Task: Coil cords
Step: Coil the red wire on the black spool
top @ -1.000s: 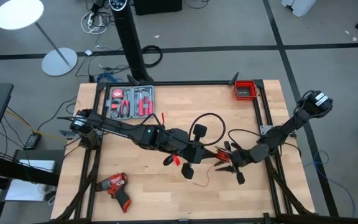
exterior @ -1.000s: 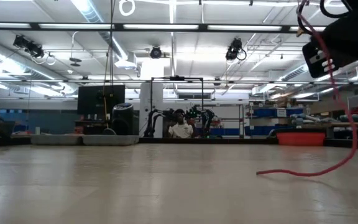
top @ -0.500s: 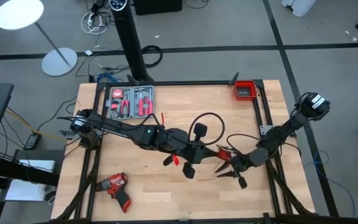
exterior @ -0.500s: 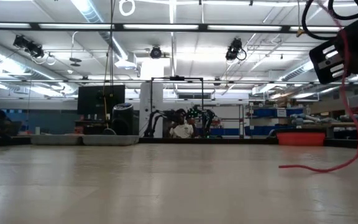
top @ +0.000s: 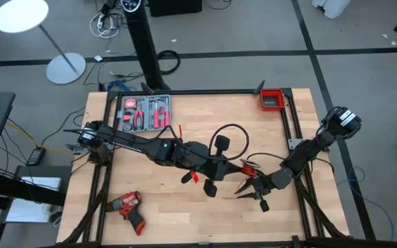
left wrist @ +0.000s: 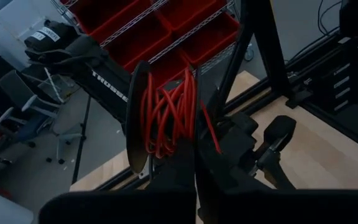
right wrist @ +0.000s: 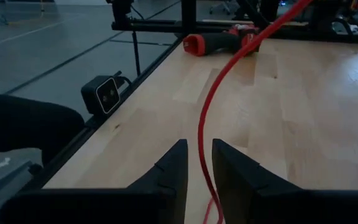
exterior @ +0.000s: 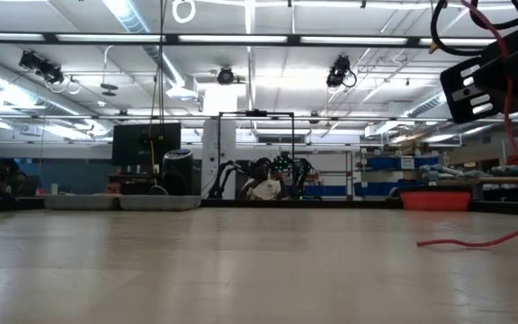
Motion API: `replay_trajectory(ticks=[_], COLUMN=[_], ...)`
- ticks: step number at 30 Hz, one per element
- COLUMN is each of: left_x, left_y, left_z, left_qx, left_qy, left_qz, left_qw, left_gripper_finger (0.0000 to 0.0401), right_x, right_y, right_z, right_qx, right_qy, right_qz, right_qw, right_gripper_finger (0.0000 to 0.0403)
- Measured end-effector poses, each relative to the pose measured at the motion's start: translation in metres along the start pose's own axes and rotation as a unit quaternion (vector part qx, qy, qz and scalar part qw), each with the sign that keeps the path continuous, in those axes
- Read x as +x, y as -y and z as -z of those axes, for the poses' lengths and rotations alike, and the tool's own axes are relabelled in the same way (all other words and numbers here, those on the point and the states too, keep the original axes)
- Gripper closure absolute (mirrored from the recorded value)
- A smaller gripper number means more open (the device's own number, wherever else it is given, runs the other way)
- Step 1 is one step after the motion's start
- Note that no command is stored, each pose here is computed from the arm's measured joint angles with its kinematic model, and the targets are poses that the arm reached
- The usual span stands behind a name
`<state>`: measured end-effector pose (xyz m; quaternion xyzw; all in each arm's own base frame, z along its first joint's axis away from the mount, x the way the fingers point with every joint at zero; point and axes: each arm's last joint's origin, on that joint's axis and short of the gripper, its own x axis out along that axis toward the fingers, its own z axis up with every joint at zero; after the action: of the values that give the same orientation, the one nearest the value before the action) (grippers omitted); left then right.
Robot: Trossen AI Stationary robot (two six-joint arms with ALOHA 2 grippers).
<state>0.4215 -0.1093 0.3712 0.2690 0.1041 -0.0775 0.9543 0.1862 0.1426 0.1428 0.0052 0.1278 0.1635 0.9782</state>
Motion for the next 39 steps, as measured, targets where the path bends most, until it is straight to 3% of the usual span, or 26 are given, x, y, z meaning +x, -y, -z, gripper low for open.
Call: replay_trajectory(ticks=[11,20,25,30,39], left_x=[-0.001,-0.001,0.001,0.008,0.037], left_y=[0.004,0.005,0.007,0.019,0.045], left_z=[-0.003,-0.009,-0.014,-0.012,0.006], left_qx=[0.001,-0.003,-0.005,-0.026,-0.056], left_qy=[0.004,0.052,0.11,0.127,0.136], left_qz=[0.004,0.037,0.085,0.138,0.205], left_qw=[1.0,0.998,0.99,0.982,0.968], left_gripper_finger=[0.0401,0.0401,0.0401,0.0401,0.0401], right_x=[-0.004,-0.001,0.003,0.007,0.009], right_y=[0.0,0.008,0.026,0.047,0.073], right_z=[-0.001,-0.003,-0.006,-0.011,-0.016], right_qx=[-0.005,0.018,0.026,0.026,0.027], right_qy=[-0.001,-0.003,0.008,0.025,0.037], right_qz=[-0.017,-0.062,-0.015,0.026,0.033], right_qw=[1.0,0.998,1.0,0.999,0.998], right_gripper_finger=[0.0395,0.0401,0.0402,0.0402,0.0403])
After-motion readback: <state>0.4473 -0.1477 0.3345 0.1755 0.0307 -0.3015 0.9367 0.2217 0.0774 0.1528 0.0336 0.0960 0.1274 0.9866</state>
